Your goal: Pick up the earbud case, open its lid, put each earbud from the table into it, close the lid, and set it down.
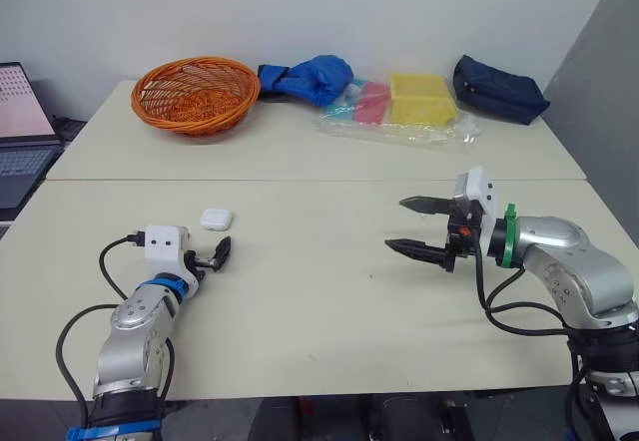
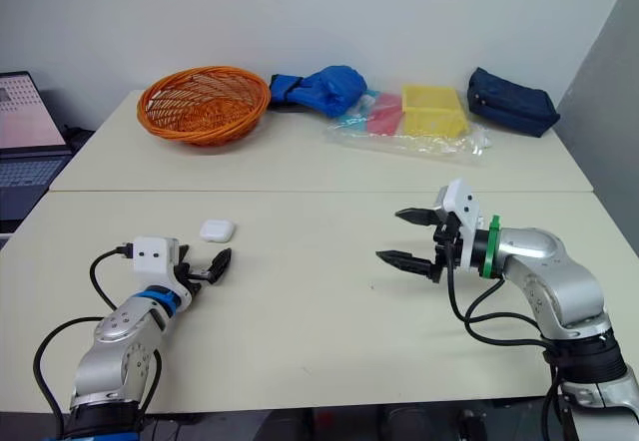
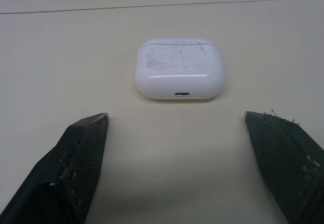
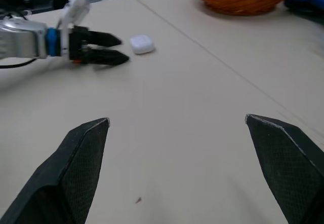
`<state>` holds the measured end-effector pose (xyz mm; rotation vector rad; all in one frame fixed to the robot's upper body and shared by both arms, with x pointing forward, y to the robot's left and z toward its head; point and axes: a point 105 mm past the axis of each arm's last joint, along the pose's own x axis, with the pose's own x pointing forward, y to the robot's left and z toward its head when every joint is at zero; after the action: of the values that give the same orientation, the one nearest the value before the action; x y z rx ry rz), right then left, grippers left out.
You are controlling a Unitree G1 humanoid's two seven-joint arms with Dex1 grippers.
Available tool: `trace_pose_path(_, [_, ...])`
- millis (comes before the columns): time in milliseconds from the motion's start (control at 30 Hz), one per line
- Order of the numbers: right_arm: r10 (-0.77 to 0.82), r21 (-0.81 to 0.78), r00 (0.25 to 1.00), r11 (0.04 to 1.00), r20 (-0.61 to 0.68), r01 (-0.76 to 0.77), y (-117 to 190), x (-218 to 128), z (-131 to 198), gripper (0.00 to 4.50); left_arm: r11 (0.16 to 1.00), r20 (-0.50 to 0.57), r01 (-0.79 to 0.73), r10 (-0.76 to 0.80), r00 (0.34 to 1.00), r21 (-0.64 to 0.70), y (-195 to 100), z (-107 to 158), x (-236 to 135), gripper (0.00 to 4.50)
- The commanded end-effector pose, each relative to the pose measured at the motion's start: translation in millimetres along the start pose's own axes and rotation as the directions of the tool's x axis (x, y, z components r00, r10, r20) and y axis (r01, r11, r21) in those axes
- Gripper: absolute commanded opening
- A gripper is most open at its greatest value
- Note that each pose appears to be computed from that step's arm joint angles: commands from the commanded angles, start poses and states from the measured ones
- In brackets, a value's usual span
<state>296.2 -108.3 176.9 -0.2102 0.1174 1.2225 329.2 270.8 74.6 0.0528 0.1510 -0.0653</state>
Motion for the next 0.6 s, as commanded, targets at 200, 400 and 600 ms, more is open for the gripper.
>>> trace_pose_path(200, [0.088,-0.057,0.996,0.995,0.014,-0.087,5.9,2.7,27.2,4.50,1.000,0.027,-0.001,0.002,1.000,-0.019,-2.4,4.6,13.6,4.48])
trace_pose_path(400, [0.090,-0.065,0.996,0.994,-0.002,-0.090,1.7,-0.9,27.4,4.50,0.996,0.044,0.086,-0.086,0.995,-0.007,-25.7,11.9,31.9,4.48])
trace_pose_path(600, [0.081,-0.075,0.997,0.994,-0.021,-0.082,-4.9,-8.3,26.4,4.50,0.998,0.047,0.055,-0.056,0.997,0.017,-25.0,15.2,40.7,4.48])
